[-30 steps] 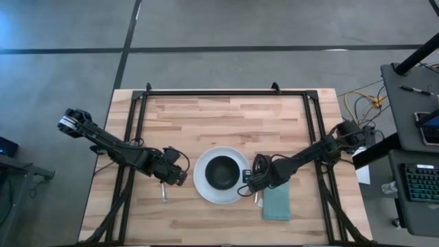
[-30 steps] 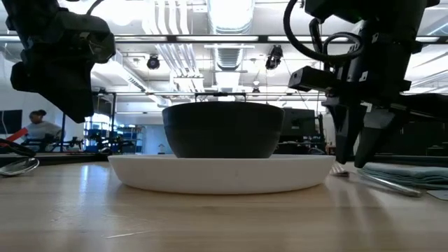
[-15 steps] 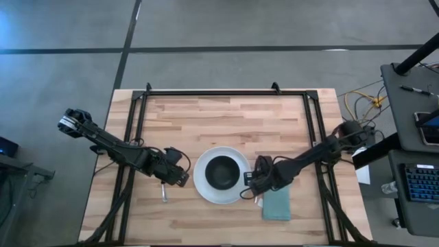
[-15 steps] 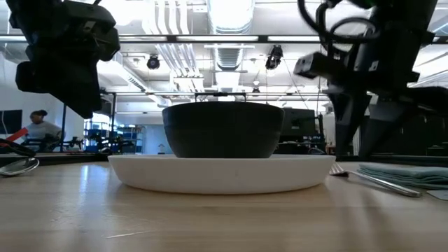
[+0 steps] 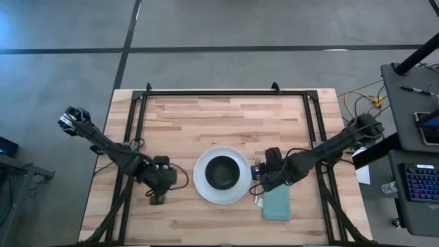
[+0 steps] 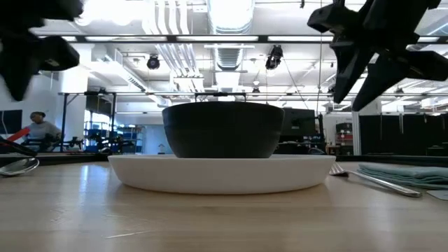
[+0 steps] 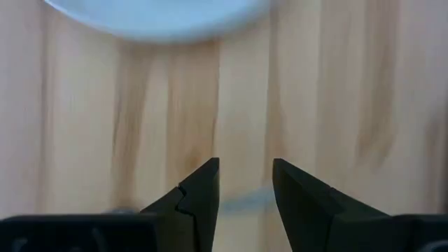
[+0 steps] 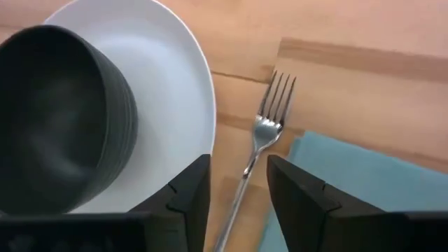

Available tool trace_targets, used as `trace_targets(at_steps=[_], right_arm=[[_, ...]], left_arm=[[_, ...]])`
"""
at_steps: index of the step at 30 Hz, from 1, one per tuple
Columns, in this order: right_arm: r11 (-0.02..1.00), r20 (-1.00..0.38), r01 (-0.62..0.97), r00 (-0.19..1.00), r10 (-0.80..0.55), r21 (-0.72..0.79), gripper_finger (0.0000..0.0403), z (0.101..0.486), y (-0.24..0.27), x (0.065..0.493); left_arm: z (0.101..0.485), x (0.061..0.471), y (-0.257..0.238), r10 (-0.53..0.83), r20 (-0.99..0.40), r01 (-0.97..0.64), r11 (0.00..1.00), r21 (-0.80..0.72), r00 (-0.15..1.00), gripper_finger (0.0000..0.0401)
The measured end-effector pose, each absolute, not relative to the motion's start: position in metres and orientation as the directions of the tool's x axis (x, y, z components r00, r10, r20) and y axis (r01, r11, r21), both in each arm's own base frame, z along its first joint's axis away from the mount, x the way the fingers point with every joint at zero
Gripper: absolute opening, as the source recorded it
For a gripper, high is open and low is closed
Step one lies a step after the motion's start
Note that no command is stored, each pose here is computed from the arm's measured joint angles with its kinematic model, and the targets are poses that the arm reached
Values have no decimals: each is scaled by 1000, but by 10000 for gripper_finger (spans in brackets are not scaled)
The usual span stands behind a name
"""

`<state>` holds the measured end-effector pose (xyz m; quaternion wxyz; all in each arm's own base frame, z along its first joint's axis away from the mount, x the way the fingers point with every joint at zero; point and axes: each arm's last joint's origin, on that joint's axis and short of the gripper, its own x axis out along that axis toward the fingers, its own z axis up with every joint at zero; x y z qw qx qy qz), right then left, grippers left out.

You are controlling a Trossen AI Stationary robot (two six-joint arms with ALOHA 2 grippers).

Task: Set table place
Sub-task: Put the silver spoon into the black bowl

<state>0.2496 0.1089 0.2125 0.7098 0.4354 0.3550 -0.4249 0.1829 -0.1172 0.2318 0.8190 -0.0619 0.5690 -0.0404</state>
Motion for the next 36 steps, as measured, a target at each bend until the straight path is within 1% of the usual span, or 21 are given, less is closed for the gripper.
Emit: trace_targets(at_steps=[2,5,7,11,14,23,30,34,36], right_arm=[[275,-868,907,397,-299,320,134,216,108,248],[287,-859,900,410,-308,327,132,219,106,246],[294,-858,899,410,-309,324,133,219,106,246],[303,-862,903,398,-315,306,136,218,106,245],[302,-866,908,385,-320,292,136,216,105,244],[310,-871,913,365,-328,266,137,214,104,241],[313,-874,915,355,-333,254,133,213,103,240],[313,-874,916,354,-333,251,134,213,103,240],[313,-875,917,351,-334,248,135,213,103,240]], left_arm=[[228,174,-117,-129,-955,97,990,-106,269,118],[218,160,-111,-34,-993,153,988,-16,112,118],[214,156,-109,1,-998,216,976,16,70,118],[204,156,-109,26,-997,385,922,52,71,118],[196,160,-111,47,-996,470,880,76,74,118],[169,175,-121,83,-995,601,793,96,50,118],[148,182,-124,174,-985,620,773,134,-4,118],[140,184,-125,199,-979,641,757,129,-38,118],[137,184,-126,206,-977,642,756,127,-50,110]])
